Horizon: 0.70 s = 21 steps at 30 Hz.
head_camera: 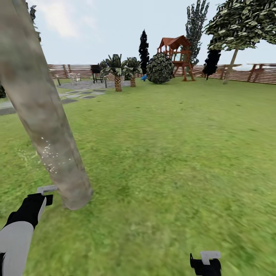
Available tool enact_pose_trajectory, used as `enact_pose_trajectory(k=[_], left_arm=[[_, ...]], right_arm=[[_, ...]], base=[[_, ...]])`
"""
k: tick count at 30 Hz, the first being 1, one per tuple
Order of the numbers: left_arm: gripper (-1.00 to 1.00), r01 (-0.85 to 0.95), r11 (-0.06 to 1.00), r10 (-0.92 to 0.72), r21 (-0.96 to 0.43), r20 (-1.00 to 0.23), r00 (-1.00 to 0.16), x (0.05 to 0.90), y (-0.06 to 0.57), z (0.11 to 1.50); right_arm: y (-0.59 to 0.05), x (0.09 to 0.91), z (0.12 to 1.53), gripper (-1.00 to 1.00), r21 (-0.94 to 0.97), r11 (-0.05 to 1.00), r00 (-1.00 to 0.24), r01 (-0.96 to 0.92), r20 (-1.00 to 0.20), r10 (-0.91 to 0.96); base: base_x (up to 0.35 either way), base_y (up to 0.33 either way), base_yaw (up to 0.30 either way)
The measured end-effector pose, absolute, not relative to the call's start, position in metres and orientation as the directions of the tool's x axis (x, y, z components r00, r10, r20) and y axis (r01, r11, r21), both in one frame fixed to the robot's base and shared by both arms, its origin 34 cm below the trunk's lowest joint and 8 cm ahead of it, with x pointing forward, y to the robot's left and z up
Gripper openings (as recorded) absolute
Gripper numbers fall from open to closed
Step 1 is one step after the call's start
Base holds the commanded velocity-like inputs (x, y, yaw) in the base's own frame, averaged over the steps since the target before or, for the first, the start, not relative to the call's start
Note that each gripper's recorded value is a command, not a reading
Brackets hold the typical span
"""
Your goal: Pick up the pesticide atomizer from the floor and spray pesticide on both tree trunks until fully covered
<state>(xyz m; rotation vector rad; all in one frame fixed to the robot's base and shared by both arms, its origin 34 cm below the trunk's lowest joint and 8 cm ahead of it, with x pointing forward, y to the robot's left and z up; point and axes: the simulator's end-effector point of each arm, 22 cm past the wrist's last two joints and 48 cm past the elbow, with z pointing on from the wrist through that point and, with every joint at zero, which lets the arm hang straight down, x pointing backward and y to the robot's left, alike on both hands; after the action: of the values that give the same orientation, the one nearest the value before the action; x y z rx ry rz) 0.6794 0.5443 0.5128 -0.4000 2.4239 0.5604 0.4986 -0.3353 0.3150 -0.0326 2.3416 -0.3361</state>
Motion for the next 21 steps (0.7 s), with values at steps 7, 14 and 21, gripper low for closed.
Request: enact_pose_trajectory(k=[7, 14, 21], left_arm=[[-1.00, -0.401, 0.871, -0.149, 0.285, -0.624, -0.767, 0.6809, 0.5404, 0.5113], [-1.00, -0.406, 0.867, -0.150, 0.289, -0.625, -0.766, 0.6802, 0.5417, 0.5118], [-1.00, -0.407, 0.866, -0.151, 0.290, -0.625, -0.766, 0.6798, 0.5423, 0.5120]], right_arm=[[-0.3354, 0.4986, 0.3149, 1.00, -0.251, 0.965, -0.714, 0.076, -0.690, -0.123], [-0.3343, 0.4981, 0.3146, 1.00, -0.251, 0.965, -0.714, 0.073, -0.689, -0.124], [-0.3333, 0.4982, 0.3145, 1.00, -0.249, 0.966, -0.714, 0.073, -0.689, -0.124]], base=[[0.013, -0.274, 0.068], [0.070, -0.277, 0.003], [0.150, -0.270, 0.180]])
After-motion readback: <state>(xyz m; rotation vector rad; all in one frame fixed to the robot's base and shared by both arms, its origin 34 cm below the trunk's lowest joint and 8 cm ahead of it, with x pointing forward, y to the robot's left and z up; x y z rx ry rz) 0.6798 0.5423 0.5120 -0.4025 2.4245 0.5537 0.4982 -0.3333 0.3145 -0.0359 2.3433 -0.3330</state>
